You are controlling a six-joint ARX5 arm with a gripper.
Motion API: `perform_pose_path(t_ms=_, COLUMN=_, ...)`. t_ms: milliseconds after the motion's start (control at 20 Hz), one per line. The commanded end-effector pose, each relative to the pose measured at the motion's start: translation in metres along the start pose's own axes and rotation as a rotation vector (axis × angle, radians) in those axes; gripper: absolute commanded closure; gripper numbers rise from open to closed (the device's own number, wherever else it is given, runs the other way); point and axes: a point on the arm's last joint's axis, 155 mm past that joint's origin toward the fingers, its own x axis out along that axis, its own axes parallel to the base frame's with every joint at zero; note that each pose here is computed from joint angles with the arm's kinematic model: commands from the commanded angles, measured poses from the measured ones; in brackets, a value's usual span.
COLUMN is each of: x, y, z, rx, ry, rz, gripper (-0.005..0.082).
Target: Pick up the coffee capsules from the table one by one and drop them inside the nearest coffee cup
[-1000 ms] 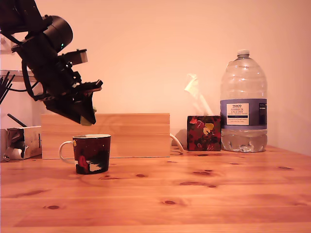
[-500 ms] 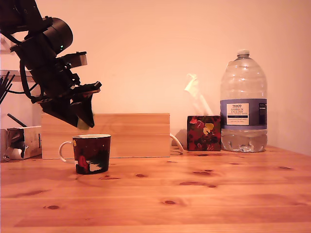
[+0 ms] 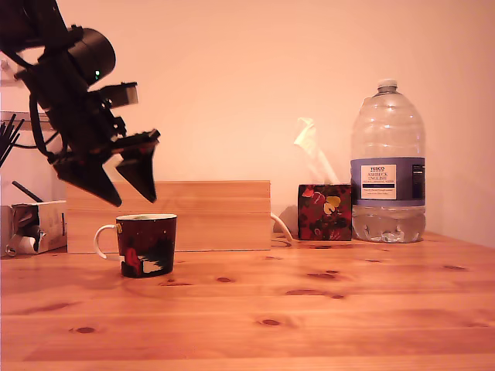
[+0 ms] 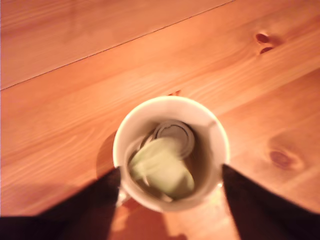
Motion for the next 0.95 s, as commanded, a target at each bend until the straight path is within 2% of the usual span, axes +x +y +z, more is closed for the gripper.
perform_pose_path(t_ms=0, x=-0.023, y=-0.008, z=0.014, rx=0.017, ry=-0.051, rz=-0.018, gripper=0.0711)
perform_pose_path(t_ms=50, x=-0.031, y=-0.011, z=0.016, rx=0.019, ry=-0.060, rz=-0.026, gripper=0.0797)
perform_pose_path(t_ms=350, x=-0.058, y=-0.018, z=0.029, rx=0.044, ry=-0.170, rz=-0.034, gripper=0.0789)
perform_pose_path(t_ms=700, x=-0.088, y=-0.025, z=0.002, rx=0.065, ry=-0.320, rz=-0.026, gripper=0.0789)
perform_pose_path(t_ms=900, x=-0.103, y=-0.029, z=-0.020, rx=0.050, ry=-0.349, rz=-0.028, gripper=0.0789)
